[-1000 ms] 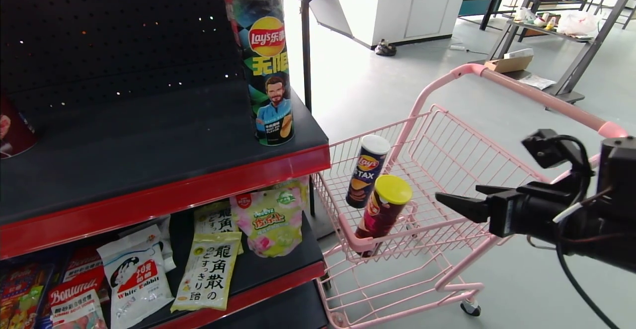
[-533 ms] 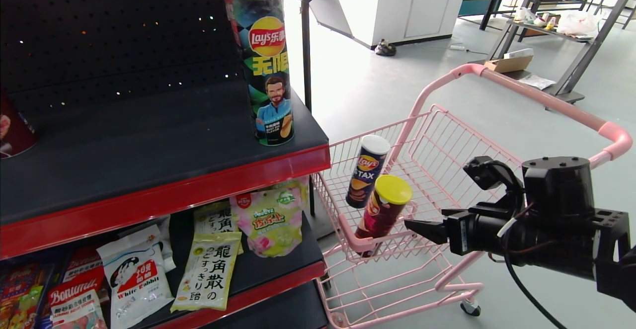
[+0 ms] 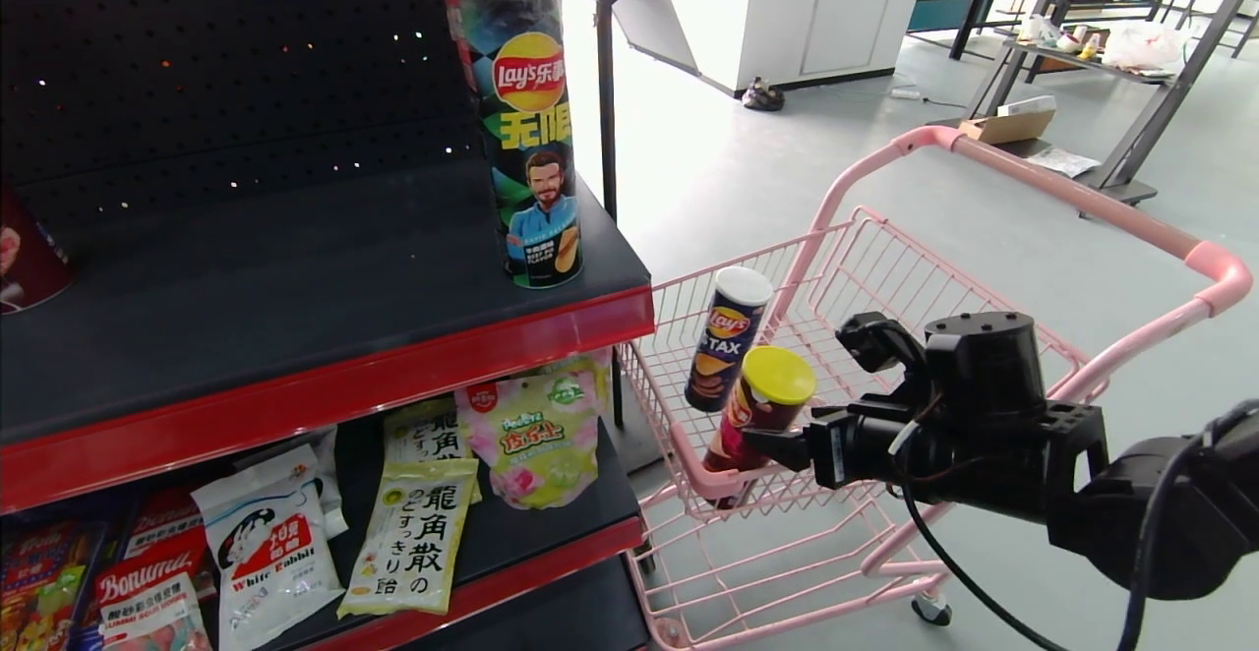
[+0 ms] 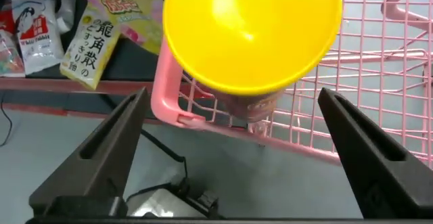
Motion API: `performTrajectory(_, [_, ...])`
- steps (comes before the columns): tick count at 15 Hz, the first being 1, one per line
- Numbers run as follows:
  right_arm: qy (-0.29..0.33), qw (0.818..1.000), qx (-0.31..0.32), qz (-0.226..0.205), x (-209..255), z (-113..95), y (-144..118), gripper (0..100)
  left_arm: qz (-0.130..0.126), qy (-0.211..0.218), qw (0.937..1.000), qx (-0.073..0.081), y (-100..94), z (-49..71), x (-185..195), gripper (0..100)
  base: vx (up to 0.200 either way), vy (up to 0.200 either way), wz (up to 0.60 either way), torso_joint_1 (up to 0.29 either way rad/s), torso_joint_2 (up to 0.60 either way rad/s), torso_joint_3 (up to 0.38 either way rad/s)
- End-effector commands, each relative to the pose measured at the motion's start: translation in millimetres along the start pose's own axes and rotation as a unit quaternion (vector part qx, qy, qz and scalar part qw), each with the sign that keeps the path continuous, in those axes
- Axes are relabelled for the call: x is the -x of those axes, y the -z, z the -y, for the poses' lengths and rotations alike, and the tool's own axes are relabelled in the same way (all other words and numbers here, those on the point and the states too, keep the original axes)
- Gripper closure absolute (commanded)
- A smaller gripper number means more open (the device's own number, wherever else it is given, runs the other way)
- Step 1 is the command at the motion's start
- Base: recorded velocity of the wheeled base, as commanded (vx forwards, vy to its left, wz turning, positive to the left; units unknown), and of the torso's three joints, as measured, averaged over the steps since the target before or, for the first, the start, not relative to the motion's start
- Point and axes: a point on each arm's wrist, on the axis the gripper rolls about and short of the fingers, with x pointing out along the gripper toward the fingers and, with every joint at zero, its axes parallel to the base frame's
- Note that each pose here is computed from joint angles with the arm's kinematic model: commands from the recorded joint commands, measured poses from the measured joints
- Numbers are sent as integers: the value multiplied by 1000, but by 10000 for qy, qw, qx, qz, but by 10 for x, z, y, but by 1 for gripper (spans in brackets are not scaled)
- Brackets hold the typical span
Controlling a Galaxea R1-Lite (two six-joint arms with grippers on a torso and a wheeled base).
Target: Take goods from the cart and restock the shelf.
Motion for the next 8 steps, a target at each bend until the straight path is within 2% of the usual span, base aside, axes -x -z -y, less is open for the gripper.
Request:
performTrajectory(1, [30,9999,-22,-159,-198,38,62,0,-5,-7,10000,1,1,0,0,0,0,0,0,0,0,0])
performTrajectory(8, [146,9998,-9,128,-520,137,184,0,-5,-7,10000,1,1,0,0,0,0,0,0,0,0,0])
